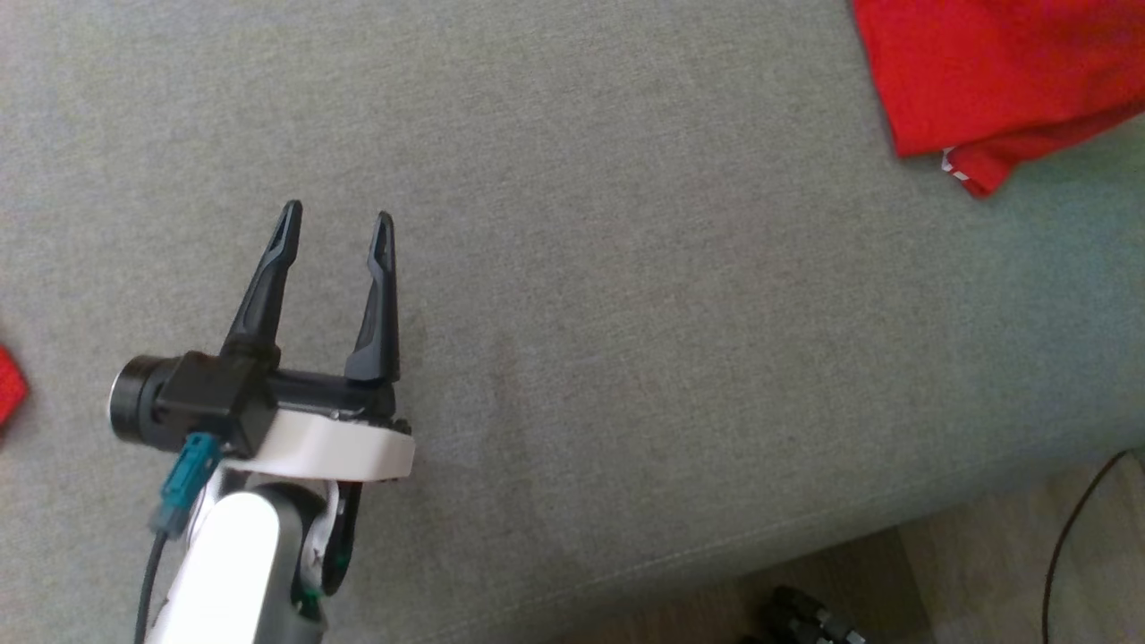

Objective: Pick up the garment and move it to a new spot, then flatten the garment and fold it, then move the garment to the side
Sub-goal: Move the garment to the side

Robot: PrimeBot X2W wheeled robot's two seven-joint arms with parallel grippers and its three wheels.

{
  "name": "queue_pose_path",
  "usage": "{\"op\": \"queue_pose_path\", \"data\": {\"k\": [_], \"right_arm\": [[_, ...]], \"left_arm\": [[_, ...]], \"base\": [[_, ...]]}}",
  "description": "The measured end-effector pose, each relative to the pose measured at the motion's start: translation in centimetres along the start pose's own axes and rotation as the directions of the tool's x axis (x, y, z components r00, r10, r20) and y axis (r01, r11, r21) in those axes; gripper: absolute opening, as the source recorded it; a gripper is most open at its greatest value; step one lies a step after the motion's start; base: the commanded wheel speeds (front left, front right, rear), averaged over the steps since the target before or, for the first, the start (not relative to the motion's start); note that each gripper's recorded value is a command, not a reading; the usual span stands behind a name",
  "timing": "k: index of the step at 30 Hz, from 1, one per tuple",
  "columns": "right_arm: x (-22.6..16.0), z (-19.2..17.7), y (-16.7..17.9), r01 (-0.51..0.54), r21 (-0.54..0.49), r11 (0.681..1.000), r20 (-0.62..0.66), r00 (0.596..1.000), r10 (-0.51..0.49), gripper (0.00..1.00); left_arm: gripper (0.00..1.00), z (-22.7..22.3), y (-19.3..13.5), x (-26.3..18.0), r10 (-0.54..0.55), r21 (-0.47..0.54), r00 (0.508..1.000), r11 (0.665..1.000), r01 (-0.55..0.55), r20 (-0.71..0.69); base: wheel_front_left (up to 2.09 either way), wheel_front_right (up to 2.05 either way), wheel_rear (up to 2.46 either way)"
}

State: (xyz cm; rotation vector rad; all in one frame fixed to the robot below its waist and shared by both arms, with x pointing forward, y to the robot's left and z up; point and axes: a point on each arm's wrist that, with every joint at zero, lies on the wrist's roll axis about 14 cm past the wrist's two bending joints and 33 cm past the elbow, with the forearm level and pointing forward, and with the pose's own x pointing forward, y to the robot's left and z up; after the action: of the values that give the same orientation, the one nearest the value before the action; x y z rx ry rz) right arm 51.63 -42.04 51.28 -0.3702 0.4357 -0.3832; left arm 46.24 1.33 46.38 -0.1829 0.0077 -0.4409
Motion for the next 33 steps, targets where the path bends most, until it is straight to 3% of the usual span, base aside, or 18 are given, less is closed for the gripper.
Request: {"op": "queue_pose_path", "data": {"k": [2,3,4,5,6,20,33], "right_arm": [[0.1,-0.1,-0.1,0.007,-0.012,1.000,-0.003,1.000,-0.007,0.00],[0.1,-0.1,-0.1,0.011,-0.014,1.000,-0.003,1.000,-0.011,0.13],[0.2,-0.2,-0.1,0.013,-0.016,1.000,-0.004,1.000,-0.013,0.36],[0.3,-0.2,0.1,0.012,-0.019,1.000,0.000,1.000,-0.012,0.85],[0.4,-0.2,0.4,0.008,-0.018,1.000,0.003,1.000,-0.008,1.00],[0.4,-1.3,3.7,-0.049,0.002,0.999,0.018,0.999,0.049,1.00],[-2.8,3.2,10.0,-0.218,0.089,0.972,0.224,0.955,0.194,1.00]], "left_arm": [[1.00,-0.1,0.1,0.0,0.002,-0.001,1.000,1.000,-0.002,-0.002],[1.00,-0.2,0.1,0.0,0.003,-0.001,1.000,1.000,-0.003,-0.004],[1.00,-0.2,0.2,-0.1,0.004,-0.001,1.000,1.000,-0.004,-0.005],[1.00,-0.3,0.2,-0.1,0.006,-0.001,1.000,1.000,-0.006,-0.007],[1.00,-0.3,0.3,-0.1,0.007,-0.001,1.000,1.000,-0.007,-0.009],[1.00,-0.1,1.4,-0.9,0.044,0.001,0.999,0.999,-0.044,-0.009],[1.00,2.1,2.8,-2.8,0.144,-0.010,0.989,0.990,-0.143,0.034]], "base": [[0.00,0.00,0.00],[0.00,0.00,0.00],[0.00,0.00,0.00],[0.00,0.00,0.00],[0.00,0.00,0.00],[0.00,0.00,0.00],[0.00,0.00,0.00]]}}
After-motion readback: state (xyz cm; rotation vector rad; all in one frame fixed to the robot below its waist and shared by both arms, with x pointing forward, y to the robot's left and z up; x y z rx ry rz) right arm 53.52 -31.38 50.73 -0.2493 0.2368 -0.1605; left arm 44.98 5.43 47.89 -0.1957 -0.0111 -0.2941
